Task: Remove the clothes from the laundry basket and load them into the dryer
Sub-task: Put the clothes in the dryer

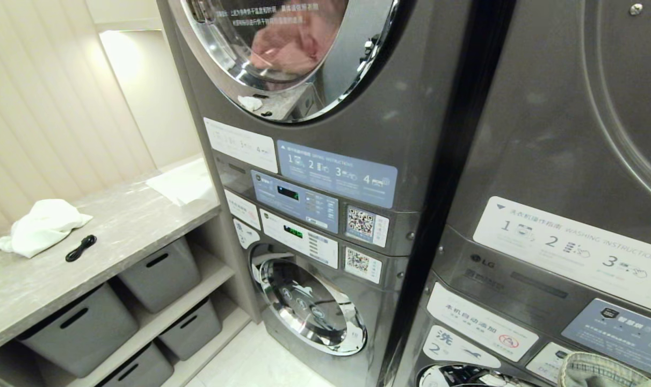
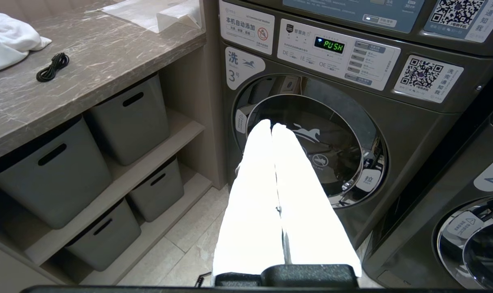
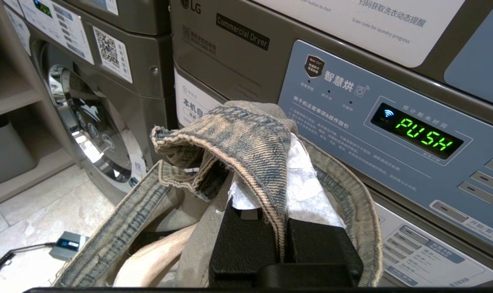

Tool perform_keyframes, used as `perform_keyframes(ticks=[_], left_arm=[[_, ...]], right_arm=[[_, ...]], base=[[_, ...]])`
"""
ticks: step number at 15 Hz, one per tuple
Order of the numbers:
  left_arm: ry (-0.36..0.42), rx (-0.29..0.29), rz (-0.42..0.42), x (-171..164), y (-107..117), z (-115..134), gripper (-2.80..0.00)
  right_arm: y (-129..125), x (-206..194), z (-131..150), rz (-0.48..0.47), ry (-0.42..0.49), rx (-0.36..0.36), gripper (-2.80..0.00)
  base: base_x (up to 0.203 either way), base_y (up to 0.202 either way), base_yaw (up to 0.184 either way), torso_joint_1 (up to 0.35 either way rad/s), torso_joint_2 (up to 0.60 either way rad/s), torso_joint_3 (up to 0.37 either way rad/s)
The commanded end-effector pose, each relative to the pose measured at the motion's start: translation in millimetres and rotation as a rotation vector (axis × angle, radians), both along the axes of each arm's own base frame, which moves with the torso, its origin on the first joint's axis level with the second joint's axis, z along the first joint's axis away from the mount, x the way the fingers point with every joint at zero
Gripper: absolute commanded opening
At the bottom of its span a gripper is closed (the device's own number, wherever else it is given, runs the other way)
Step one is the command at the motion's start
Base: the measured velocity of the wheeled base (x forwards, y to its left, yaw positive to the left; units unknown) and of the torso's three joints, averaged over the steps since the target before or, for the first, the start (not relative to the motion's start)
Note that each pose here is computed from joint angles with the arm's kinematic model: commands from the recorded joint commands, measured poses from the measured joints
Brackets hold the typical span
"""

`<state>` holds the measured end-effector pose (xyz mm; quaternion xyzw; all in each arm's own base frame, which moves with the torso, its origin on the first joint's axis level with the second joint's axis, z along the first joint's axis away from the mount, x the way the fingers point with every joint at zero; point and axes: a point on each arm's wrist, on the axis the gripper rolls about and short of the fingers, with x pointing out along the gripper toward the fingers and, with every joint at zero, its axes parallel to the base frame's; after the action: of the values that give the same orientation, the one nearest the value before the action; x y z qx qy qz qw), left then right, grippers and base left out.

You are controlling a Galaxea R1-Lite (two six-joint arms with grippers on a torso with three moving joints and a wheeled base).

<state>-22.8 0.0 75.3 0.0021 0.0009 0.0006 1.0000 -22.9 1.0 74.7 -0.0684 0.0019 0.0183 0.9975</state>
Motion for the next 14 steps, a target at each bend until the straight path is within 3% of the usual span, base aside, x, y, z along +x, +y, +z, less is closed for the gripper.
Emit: perform_keyframes(ticks=[1,8,10,12,14], left_arm=[[0.0,0.0,0.0,0,0,0,-2.8],[0.0,0.0,0.0,0,0,0,-2.8],[0.0,0.0,0.0,0,0,0,-2.8],[0.0,0.001,0.0,0,0,0,-2.8],[0.0,0.006,0.0,0,0,0,-2.8]], right_arm=[[0,0,0,0.001,0.0,-0.001,-2.8],[0,0,0,0.011,0.0,-0.001,-2.8],[0,-2,8,0.008,-0.042,-0.055,-2.8],[0,-15,51,0.002,-0.169,-0.067,-2.8],[0,-18,106,-0.008,-0.214,-0.068,-2.8]], base=[[0.0,0.0,0.0,0.057,-0.13,-0.068],[0.0,0.0,0.0,0.02,-0.04,-0.018],[0.0,0.0,0.0,0.0,0.0,0.0],[0.0,0.0,0.0,0.0,0.0,0.0],[0.0,0.0,0.0,0.0,0.0,0.0]])
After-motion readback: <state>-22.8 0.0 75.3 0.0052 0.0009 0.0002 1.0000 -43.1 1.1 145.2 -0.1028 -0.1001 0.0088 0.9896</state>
